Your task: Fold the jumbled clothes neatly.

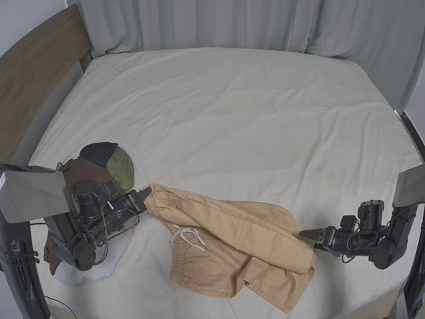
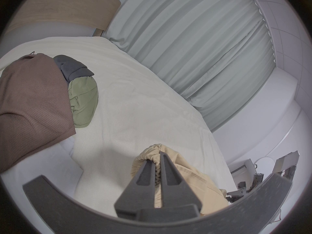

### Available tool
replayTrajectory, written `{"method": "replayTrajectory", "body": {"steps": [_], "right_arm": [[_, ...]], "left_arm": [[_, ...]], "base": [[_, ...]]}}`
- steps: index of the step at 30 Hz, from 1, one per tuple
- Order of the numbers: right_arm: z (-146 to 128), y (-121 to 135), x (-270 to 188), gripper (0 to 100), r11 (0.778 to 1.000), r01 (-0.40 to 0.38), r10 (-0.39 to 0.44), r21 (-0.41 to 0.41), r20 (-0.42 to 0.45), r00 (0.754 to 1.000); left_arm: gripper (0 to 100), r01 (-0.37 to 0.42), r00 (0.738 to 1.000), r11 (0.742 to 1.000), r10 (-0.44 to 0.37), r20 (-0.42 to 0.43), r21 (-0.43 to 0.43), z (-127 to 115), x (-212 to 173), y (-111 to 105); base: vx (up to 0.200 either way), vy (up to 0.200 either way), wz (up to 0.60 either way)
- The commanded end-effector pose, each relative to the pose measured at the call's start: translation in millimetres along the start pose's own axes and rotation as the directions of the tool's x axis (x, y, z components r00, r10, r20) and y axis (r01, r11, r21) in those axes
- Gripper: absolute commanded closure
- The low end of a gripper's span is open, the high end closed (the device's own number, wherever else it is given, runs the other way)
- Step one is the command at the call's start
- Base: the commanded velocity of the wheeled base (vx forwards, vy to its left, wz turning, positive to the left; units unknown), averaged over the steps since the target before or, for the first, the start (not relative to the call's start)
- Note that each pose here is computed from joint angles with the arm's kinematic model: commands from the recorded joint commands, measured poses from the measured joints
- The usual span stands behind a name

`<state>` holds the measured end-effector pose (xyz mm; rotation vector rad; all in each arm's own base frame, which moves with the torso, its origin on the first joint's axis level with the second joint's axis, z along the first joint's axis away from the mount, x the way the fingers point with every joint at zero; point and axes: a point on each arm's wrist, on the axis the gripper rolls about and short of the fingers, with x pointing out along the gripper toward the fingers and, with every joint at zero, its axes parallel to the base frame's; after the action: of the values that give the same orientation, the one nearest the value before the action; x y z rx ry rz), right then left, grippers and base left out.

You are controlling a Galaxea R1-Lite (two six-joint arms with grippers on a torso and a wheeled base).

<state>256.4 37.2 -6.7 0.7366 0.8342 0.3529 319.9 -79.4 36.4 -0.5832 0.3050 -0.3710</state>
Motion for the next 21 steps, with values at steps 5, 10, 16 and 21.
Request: {"method": "replayTrajectory", "body": {"steps": [5, 10, 16, 21], "right_arm": [[-23.5, 19.8, -9.1, 0, 0.998, -0.033, 0.029, -0.044, -0.079, 0.996], [-31.4, 34.8, -20.1, 0, 0.994, -0.073, 0.065, -0.081, -0.092, 0.994], [-34.4, 42.5, -26.0, 0, 0.99, -0.094, 0.084, -0.101, -0.096, 0.992], [-31.0, 25.9, -29.0, 0, 0.988, -0.04, 0.029, -0.147, -0.079, 0.996]], "left_arm": [[100, -0.001, 1.0, 1.0, 0.001, -0.001, -0.001, -0.2, 0.2, 0.4], [100, -0.001, 1.0, 1.0, 0.001, -0.001, -0.001, -0.2, 0.2, 0.4], [100, 0.001, 1.0, 1.0, -0.001, -0.002, -0.001, -0.5, 0.3, 0.0], [100, 0.0, 1.0, 1.0, 0.0, 0.001, -0.002, -0.1, 0.9, 0.5]], "base": [[0.0, 0.0, 0.0], [0.0, 0.0, 0.0], [0.0, 0.0, 0.0], [0.0, 0.0, 0.0]]}}
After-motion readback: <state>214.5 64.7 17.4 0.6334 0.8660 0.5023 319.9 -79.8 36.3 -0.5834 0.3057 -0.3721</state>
